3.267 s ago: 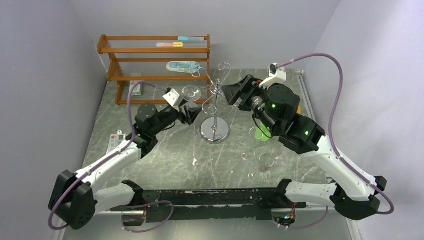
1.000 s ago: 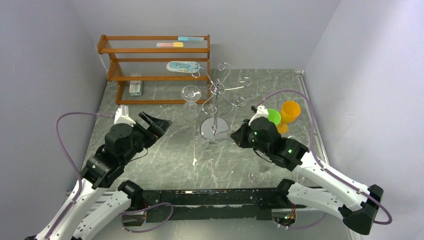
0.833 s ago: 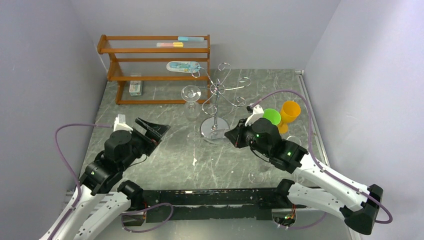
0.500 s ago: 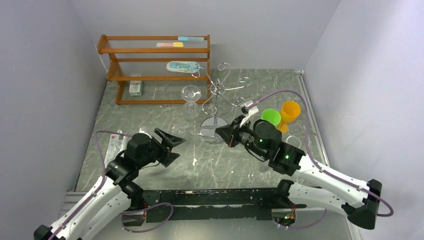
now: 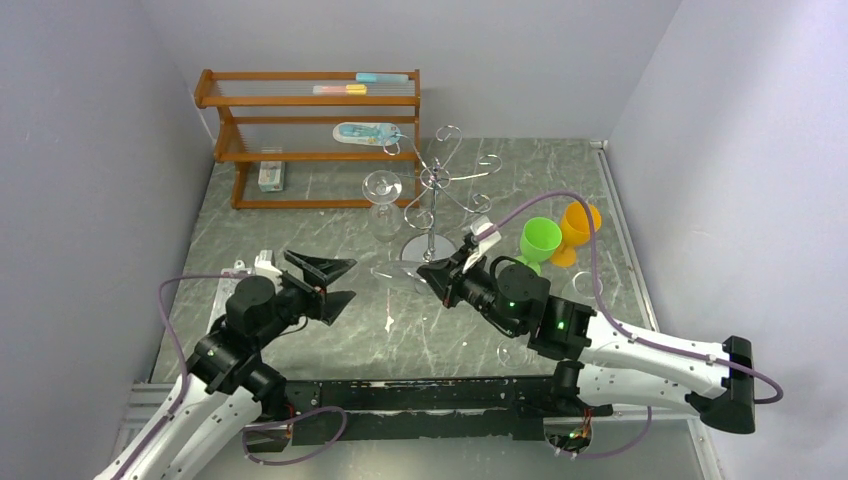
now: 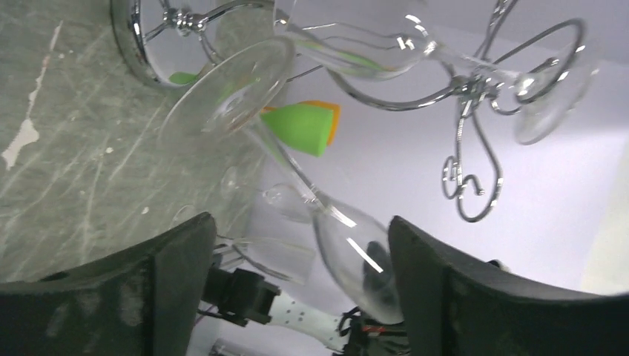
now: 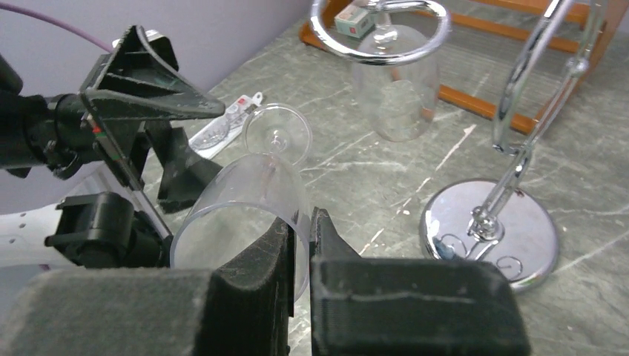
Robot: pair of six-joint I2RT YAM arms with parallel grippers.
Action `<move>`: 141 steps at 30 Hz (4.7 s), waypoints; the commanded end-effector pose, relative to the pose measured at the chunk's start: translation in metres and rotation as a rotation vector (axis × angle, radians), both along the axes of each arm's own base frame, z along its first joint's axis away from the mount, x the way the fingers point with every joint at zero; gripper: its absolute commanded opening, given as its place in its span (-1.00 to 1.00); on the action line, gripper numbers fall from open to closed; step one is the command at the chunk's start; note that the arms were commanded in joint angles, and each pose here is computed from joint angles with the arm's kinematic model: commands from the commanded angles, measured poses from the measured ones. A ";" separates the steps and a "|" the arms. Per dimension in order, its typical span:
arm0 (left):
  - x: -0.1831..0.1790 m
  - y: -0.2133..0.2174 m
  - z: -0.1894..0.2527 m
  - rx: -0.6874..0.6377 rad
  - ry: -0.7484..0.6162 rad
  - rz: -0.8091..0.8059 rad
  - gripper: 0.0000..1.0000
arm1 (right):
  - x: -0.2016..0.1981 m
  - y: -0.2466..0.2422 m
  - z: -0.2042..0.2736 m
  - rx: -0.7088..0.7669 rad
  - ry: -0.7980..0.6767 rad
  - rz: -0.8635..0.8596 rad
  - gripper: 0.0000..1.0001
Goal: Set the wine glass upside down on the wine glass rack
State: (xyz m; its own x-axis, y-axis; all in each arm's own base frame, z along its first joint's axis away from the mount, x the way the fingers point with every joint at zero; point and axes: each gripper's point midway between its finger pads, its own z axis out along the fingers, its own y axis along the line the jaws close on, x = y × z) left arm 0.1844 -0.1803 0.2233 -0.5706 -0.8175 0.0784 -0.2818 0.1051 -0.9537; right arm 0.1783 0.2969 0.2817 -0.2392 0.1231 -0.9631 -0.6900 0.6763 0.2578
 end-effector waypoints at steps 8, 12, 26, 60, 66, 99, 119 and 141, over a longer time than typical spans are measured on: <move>0.008 0.017 0.028 -0.086 0.043 0.138 0.26 | -0.027 0.023 0.031 0.140 -0.090 0.134 -1.00; 0.009 0.019 0.019 -0.077 0.126 0.164 0.28 | -0.031 0.028 0.034 0.155 -0.098 0.155 -1.00; 0.018 0.019 0.025 -0.222 0.146 0.215 -0.07 | -0.042 0.033 0.039 0.222 -0.088 0.205 -1.00; 0.037 0.059 0.069 0.291 -0.327 0.298 -0.90 | -0.067 -0.018 0.044 0.073 -0.055 0.260 0.58; 0.034 0.053 0.092 0.489 -0.602 0.204 -0.90 | -0.067 0.021 0.056 0.056 0.019 0.315 0.59; -0.054 0.002 0.180 0.495 -1.292 -0.218 -0.90 | -0.061 0.137 0.094 0.229 0.082 0.451 0.26; -0.067 -0.012 0.183 0.430 -1.373 -0.306 -0.90 | -0.058 0.130 0.100 0.280 -0.003 0.439 -0.60; -0.052 -0.009 0.179 0.431 -1.298 -0.242 -0.17 | -0.078 0.129 0.093 0.235 -0.091 0.560 -1.00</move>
